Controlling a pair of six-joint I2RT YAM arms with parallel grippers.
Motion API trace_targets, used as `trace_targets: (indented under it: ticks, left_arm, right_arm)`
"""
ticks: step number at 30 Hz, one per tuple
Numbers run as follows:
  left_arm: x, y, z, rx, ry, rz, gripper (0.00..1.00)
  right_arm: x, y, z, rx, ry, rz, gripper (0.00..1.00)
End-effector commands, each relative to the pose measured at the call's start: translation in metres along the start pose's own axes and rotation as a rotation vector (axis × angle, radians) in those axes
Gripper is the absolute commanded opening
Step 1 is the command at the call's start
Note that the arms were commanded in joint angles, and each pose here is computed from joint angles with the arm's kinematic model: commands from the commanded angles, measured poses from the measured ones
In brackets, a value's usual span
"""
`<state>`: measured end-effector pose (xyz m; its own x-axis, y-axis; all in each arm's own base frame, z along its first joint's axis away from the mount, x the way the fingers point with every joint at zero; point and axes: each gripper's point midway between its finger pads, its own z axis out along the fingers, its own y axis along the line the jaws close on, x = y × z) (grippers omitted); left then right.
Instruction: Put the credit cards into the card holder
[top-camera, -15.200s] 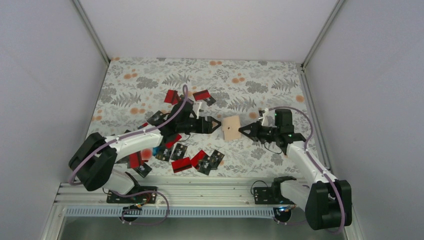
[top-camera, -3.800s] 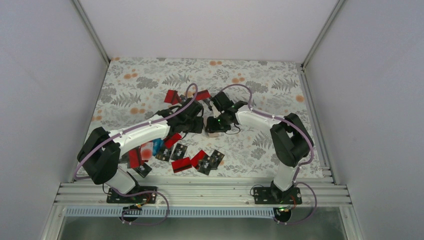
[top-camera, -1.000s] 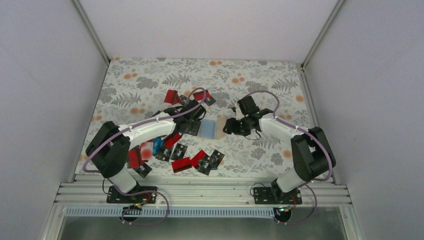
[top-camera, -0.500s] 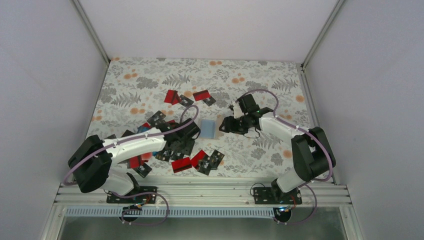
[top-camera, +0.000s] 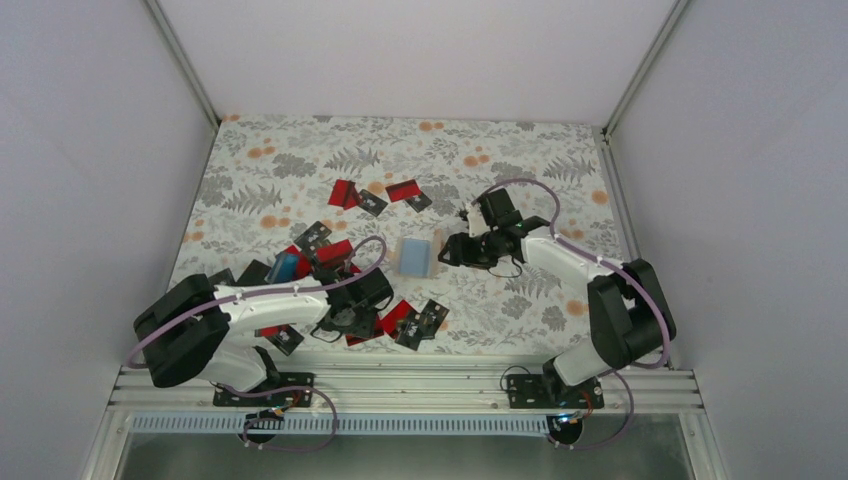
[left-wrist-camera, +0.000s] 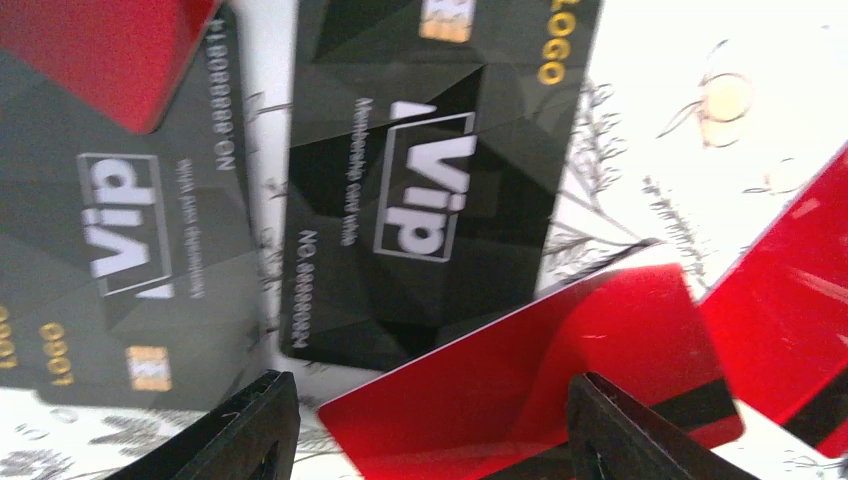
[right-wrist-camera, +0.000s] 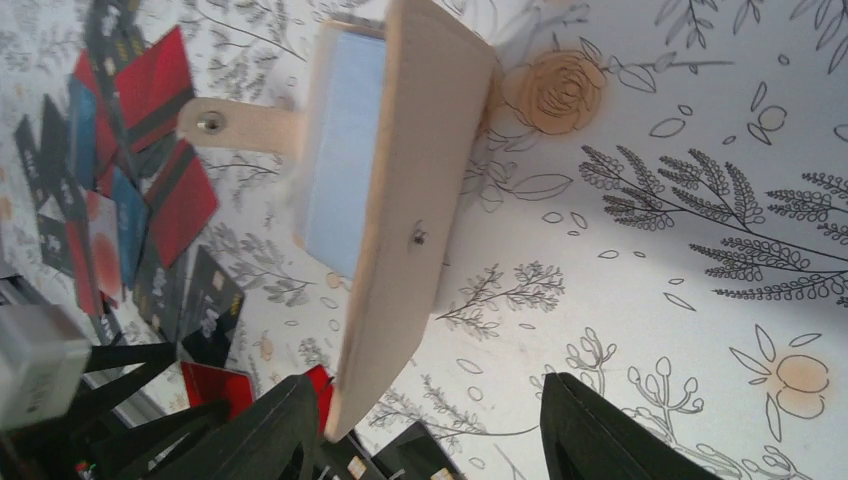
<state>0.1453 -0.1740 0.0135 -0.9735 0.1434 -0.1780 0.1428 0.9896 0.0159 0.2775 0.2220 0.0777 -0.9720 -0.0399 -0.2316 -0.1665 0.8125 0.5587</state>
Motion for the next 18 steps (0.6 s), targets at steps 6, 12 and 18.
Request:
trace_targets:
  ticks: [6, 12, 18]
  left_arm:
    - [0.007, -0.021, 0.012, 0.112, 0.026, 0.011, 0.67]
    - [0.021, -0.023, 0.016, 0.126, 0.058, 0.032, 0.66]
    - [0.039, -0.038, 0.017, 0.126, 0.088, 0.083, 0.66]
  right_arm:
    - [0.003, 0.026, -0.03, -0.085, -0.044, -0.054, 0.59]
    - [0.02, 0.039, -0.038, -0.146, -0.029, -0.077, 0.59]
    - [0.055, 0.054, -0.032, -0.198, 0.017, -0.095, 0.6]
